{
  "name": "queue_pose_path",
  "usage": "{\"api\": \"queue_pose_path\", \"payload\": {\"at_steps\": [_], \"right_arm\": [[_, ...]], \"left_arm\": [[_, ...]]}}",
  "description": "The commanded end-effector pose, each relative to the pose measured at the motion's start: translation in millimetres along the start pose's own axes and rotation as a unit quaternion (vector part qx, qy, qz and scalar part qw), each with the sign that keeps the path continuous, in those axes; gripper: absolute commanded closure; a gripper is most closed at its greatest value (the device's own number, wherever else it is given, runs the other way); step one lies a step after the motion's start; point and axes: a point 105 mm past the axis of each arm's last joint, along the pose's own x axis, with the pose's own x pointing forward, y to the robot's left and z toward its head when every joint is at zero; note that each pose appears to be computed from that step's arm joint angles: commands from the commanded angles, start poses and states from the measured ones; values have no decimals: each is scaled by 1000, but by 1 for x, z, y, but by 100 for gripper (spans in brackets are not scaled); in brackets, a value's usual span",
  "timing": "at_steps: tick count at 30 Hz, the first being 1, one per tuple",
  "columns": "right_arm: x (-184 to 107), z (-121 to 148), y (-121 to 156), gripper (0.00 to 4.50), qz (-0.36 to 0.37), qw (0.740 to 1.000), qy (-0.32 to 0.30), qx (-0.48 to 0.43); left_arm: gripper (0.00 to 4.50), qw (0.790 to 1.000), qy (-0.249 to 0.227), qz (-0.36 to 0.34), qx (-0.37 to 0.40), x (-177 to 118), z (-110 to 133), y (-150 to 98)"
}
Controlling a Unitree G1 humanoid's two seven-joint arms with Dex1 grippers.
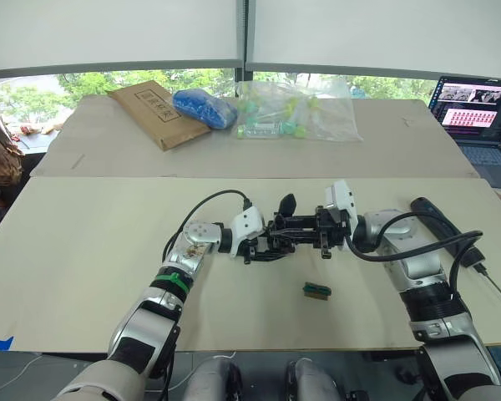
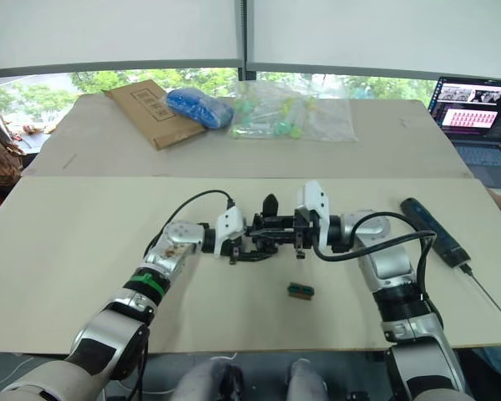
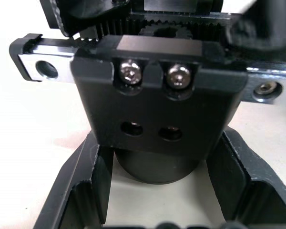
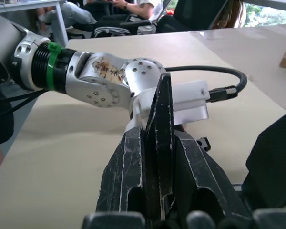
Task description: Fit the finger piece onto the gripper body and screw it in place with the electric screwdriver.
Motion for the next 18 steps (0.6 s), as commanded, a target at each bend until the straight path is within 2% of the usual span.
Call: {"api": "queue_pose_path", "payload": {"at_steps": [1,6,12,18], "right_arm": [[-2,-4,1,414,8,1000,13,-14],[-5,-19,-1,414,2,999,35,6],[-11,-24,-6,414,-7,998,35,57],[-13,-28,2,414,0,997,37,73]], "left_arm": [[222,1000,-7,-15,11,5,5,-5],[222,1000,-6,-13,12,4,5,-4],[222,1000,-3,-11,13,2,4,-4],[222,1000,-2,-9,15,0,4,-2]]}}
